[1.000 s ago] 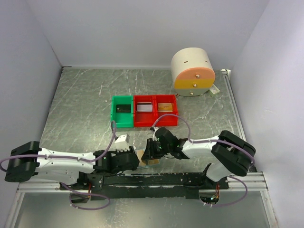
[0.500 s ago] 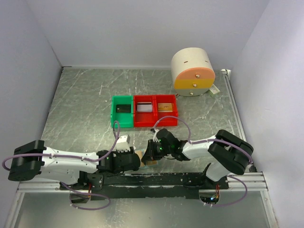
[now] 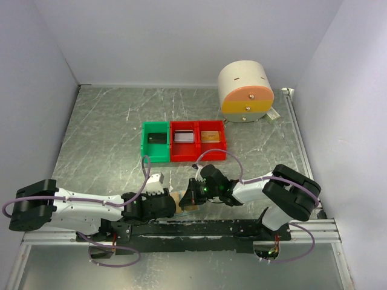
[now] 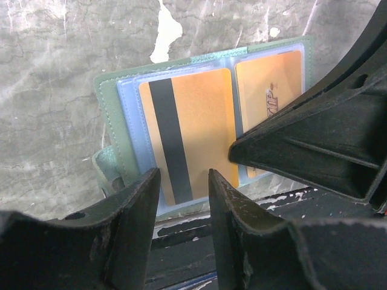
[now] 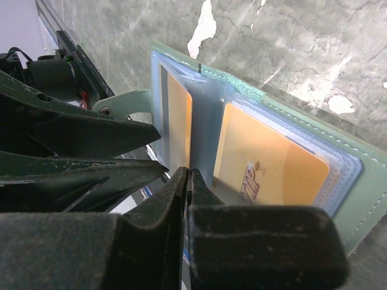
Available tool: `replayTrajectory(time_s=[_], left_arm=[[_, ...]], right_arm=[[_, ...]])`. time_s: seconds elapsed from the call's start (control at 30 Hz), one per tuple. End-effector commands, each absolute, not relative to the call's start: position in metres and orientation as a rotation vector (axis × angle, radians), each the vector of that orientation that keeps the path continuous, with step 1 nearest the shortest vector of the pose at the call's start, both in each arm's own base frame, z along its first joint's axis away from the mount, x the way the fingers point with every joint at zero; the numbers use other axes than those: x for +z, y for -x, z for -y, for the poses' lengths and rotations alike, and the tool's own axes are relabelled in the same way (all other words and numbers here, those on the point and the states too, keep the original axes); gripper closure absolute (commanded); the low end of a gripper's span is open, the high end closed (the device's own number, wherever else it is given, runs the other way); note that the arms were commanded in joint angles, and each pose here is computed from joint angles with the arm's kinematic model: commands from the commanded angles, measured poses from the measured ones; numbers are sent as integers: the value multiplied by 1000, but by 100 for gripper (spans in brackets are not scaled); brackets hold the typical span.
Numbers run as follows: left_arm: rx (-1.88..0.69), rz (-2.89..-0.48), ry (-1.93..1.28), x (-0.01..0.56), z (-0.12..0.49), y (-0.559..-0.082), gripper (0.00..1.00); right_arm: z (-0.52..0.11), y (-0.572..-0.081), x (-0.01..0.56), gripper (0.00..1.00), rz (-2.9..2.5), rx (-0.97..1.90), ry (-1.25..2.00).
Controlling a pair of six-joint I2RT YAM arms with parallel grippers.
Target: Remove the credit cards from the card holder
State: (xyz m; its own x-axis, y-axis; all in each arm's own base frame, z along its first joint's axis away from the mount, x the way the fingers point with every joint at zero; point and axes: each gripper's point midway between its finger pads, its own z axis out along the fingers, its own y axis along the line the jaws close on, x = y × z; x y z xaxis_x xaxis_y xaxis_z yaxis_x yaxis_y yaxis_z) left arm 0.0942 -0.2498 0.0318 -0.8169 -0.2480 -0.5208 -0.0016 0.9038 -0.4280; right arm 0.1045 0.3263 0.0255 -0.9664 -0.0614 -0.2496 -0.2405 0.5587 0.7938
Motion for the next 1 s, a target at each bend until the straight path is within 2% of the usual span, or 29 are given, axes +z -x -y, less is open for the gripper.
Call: replayTrajectory(time_s=[0.0,0.13,0.23,0.4,0.53,0.77,0.97], left_arm=[[-560,-2479,179,27,252,-95,52],[-523,-2484,191,26,248,-96,52],[-500,-2481,201,27,244,-97,44],[-469,-2472,199,36,237,-102,15],[-487,-2477,185,40,235,-108,1],[-387,-2519,280,30,210,-113,0],[-532,-2498,234,32,222,-111,3]], right_arm=[[-327,-106,27,99,-2582,1386,244],[-325,-106,27,97,-2576,1393,216],[-325,-105,25,96,-2584,1391,217],[-324,-106,22,96,-2594,1379,219],[-326,-107,22,96,-2594,1379,223],[-328,-108,19,96,-2602,1373,218],[-327,-108,19,97,-2605,1373,211]])
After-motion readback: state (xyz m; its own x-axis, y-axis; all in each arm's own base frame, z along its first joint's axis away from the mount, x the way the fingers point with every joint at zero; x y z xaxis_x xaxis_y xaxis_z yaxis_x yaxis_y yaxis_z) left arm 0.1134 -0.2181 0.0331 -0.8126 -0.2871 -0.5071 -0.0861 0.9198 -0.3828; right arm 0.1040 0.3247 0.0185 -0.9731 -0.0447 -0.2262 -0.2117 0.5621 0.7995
